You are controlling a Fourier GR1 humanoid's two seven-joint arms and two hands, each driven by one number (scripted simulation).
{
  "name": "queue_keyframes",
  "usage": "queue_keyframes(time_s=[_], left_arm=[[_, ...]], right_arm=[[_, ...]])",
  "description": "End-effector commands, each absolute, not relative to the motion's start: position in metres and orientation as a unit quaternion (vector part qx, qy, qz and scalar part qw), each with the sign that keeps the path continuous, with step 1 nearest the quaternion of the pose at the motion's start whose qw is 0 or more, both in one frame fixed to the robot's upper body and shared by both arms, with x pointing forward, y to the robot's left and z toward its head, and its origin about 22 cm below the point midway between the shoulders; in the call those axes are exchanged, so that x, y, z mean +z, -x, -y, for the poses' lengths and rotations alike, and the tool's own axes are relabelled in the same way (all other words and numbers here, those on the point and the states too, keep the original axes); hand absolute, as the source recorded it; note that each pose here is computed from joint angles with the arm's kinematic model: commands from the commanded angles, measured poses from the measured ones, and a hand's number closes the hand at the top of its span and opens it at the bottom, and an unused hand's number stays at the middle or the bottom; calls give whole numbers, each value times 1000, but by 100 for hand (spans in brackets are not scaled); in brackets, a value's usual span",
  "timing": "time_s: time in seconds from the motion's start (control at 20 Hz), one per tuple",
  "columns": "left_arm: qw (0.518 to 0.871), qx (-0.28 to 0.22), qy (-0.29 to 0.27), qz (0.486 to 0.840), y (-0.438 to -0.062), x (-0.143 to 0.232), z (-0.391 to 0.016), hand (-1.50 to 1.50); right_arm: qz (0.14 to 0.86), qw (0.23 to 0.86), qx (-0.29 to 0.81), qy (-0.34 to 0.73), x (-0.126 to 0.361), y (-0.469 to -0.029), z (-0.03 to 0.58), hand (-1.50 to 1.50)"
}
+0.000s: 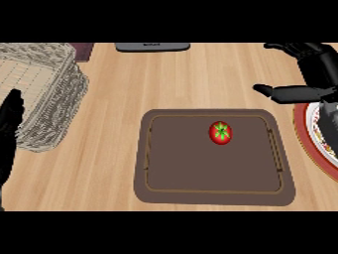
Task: Pick the tomato from the tray and place it in the plate
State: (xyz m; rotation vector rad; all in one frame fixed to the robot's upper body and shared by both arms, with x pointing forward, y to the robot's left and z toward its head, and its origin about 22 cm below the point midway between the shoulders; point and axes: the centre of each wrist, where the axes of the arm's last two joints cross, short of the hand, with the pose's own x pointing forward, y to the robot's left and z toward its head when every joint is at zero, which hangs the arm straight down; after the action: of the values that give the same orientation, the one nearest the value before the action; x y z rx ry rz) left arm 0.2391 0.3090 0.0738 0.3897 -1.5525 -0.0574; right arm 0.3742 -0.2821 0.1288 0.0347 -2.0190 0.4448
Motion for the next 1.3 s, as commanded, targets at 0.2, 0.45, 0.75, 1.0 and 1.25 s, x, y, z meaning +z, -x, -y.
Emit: queue_keyframes(time_s=[0.2, 0.45, 0.75, 1.0, 1.25], left_arm=[[805, -8, -20, 593, -213, 14, -254, 0], [811, -8, -22, 585, -210, 16, -254, 0], [820, -4, -5, 572, -205, 1, -246, 0], [832, 9, -8, 555, -219, -18, -254, 0], [827, 7, 7, 562, -230, -29, -261, 0]], right_arm=[[828, 496, 259, -6, 141, -379, 309, -150], [741, 510, 436, 27, 142, -376, 308, -150], [691, 500, 519, 58, 158, -380, 296, -150], [653, 505, 560, 67, 129, -366, 252, -150], [640, 512, 565, 94, 116, -370, 227, -150]])
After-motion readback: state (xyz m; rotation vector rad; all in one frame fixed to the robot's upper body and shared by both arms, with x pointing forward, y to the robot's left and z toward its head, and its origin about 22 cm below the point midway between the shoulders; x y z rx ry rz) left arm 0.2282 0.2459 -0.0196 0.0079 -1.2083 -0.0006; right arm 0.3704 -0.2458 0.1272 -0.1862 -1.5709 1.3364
